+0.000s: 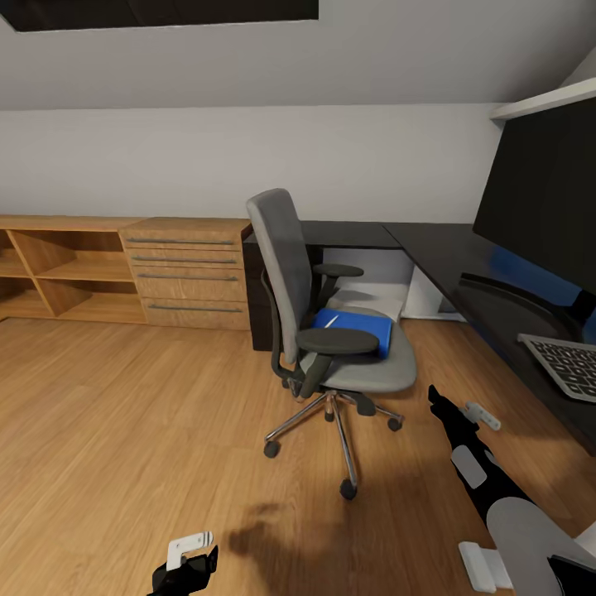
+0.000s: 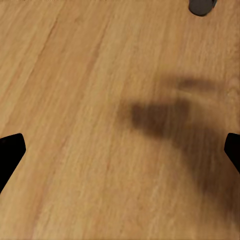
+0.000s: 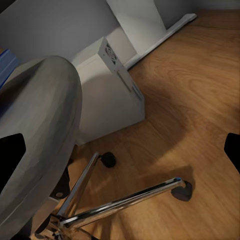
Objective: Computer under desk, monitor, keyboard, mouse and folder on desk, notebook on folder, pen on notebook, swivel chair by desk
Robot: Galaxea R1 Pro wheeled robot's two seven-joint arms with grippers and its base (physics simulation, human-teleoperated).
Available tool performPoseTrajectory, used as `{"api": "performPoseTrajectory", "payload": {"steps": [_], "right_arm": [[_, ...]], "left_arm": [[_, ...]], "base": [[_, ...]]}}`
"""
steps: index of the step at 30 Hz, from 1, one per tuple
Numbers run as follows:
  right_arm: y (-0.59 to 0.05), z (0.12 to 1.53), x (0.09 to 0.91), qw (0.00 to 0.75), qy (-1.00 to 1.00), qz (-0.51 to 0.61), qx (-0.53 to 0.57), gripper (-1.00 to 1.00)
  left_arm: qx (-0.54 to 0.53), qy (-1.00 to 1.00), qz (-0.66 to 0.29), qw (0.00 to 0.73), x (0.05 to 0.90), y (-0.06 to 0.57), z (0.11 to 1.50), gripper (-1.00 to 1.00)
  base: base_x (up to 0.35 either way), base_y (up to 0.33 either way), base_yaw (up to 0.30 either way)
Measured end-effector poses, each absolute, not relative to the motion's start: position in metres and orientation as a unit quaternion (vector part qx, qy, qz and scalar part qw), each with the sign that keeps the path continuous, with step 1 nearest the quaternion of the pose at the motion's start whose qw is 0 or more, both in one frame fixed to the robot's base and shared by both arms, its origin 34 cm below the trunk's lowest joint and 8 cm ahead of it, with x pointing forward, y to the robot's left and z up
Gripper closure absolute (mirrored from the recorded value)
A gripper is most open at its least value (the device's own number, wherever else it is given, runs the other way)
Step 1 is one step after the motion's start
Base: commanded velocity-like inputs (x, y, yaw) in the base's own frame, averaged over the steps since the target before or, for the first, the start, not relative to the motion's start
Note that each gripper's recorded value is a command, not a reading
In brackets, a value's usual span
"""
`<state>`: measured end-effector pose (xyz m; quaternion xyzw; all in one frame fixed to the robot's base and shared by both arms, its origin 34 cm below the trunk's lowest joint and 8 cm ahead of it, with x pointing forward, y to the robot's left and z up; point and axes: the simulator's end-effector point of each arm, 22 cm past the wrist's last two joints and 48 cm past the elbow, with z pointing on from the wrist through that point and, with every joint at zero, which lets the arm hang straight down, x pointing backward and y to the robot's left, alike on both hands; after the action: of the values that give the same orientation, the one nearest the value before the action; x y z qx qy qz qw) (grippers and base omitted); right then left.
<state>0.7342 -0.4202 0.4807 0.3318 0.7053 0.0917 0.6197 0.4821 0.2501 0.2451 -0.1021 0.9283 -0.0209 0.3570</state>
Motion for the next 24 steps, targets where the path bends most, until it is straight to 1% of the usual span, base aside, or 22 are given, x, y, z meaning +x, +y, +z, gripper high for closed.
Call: {"api": "performPoseTrajectory", "payload": {"steps": [24], "right_arm": [[-0.4205, 0.4813, 0.7343, 0.620, 0.705, 0.092, 0.332, -1.00]], "left_arm": [[-0.102, 0.929, -0.021, 0.356, 0.4816, 0.2499, 0.2446, -1.00]], "base": [[0.002, 0.000, 0.000]]}}
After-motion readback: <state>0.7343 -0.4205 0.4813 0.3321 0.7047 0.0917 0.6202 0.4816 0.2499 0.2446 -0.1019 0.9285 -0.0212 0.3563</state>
